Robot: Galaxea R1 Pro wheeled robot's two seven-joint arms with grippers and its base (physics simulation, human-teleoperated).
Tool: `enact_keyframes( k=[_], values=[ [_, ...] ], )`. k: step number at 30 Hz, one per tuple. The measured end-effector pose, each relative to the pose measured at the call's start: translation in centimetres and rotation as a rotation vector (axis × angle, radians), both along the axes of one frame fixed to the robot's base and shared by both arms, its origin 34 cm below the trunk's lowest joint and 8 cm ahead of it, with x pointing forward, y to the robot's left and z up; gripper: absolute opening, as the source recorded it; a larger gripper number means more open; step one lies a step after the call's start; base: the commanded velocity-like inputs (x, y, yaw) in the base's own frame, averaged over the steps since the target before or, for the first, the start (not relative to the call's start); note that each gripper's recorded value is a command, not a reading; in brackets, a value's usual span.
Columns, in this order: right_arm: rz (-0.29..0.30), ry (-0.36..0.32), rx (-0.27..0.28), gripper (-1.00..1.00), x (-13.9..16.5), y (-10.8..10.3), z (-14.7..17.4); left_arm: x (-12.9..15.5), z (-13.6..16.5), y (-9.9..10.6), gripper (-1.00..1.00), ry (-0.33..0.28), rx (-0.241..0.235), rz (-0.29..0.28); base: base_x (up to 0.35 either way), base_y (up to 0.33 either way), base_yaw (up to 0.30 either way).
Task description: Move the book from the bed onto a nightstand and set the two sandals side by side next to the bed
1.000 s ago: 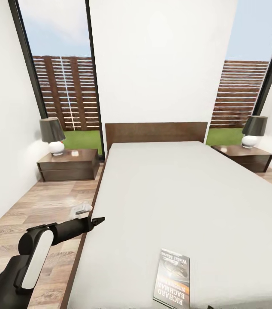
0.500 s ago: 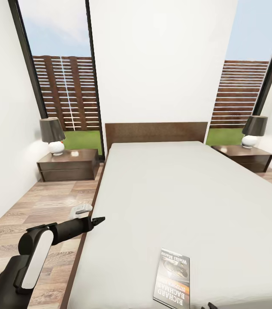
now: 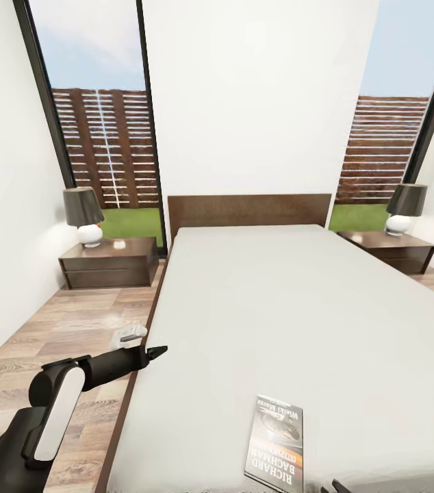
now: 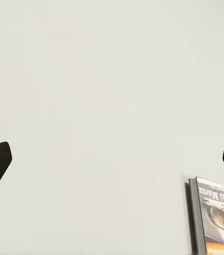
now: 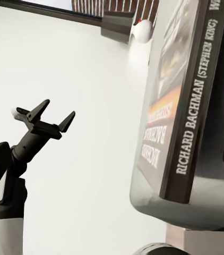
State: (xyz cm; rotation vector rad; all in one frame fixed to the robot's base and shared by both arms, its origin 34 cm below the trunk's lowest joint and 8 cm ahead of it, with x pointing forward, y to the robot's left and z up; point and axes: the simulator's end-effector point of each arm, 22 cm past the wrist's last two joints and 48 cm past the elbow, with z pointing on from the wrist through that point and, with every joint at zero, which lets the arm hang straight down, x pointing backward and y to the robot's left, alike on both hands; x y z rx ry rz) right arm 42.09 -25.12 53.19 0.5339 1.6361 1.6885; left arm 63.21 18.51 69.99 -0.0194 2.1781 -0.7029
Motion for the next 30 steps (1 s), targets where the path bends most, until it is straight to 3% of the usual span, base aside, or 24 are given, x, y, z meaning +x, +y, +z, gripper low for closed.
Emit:
enact_keyframes(
  k=[6,20,30],
  values=[
    [-0.001,0.0,0.001,1.0,-0.3,0.1,-1.3,-0.3,-1.3,0.0,1.0,0.0,0.0,0.0,0.0,0.0,0.0],
    [-0.006,0.02,0.004,1.0,-0.9,0.7,-2.1,-0.3,-1.3,0.0,1.0,-0.001,-0.001,-0.001,0.0,0.0,0.0],
    [-0.012,0.024,-0.004,1.0,-1.9,2.1,-3.8,-0.4,-1.9,0.0,1.0,-0.001,0.0,0.0,0.0,0.0,0.0]
  ],
)
